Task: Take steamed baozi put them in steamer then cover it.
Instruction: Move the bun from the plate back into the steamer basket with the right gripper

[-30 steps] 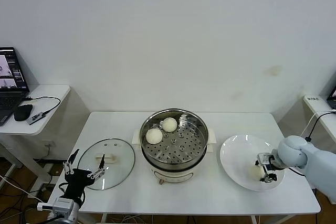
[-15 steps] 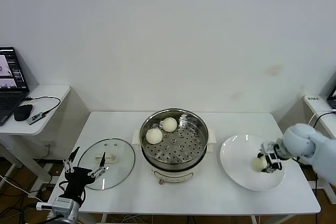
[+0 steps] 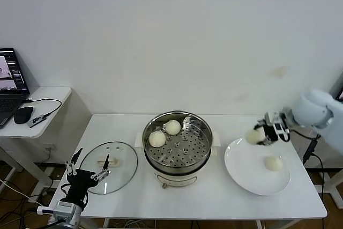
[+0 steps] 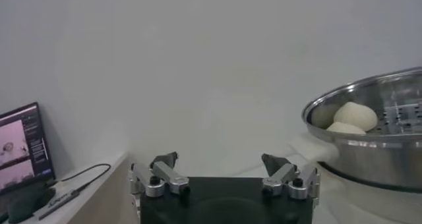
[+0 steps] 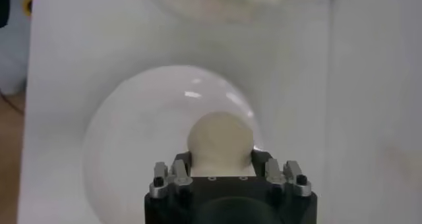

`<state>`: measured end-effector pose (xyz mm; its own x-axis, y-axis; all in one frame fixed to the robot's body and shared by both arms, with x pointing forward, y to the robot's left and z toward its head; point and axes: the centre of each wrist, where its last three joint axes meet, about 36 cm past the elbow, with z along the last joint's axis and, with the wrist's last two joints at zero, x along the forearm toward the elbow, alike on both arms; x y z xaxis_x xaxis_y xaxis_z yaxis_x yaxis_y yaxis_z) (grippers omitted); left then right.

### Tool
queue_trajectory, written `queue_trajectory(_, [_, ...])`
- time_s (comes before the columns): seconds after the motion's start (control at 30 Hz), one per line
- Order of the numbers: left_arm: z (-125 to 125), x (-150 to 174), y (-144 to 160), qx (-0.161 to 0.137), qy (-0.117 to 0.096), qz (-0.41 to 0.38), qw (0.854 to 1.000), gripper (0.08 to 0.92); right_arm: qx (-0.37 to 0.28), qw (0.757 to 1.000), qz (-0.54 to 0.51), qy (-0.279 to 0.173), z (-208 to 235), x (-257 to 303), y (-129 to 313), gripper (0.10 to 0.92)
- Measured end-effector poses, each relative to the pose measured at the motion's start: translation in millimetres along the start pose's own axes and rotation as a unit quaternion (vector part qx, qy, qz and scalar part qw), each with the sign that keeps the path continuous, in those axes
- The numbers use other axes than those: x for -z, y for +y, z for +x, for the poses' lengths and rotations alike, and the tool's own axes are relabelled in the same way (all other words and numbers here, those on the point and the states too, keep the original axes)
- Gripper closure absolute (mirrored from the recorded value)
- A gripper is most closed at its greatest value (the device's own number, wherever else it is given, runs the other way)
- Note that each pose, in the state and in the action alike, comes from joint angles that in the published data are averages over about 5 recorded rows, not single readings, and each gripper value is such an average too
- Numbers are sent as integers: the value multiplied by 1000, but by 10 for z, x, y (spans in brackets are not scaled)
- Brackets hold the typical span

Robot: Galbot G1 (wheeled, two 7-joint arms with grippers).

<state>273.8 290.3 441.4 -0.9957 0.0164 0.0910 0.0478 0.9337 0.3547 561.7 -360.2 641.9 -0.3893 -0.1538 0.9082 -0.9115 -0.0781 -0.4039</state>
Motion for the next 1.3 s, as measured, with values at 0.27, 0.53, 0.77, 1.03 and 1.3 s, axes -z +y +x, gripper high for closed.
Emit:
queue_trajectory(0.27, [44, 30, 18, 5, -2, 1, 1000, 177, -33, 997, 63, -40, 322, 653, -397, 445])
queue_trajectory(0.53, [70, 60, 42, 12, -4, 2, 1000, 177, -31, 986, 139, -84, 181, 1363, -544, 447])
queue_trajectory(0.77, [79, 61, 55, 21, -3, 5, 1000, 177, -6, 970, 215, -110, -193, 1830, -491, 453])
queue_trajectory(1.03, [86, 40, 46, 28, 1, 11, 1000, 177, 12, 942, 315, -119, -619, 2198, -385, 451])
queue_trajectory(1.3, [83, 20, 20, 29, 2, 16, 999, 177, 25, 907, 402, -126, -912, 2511, -269, 453])
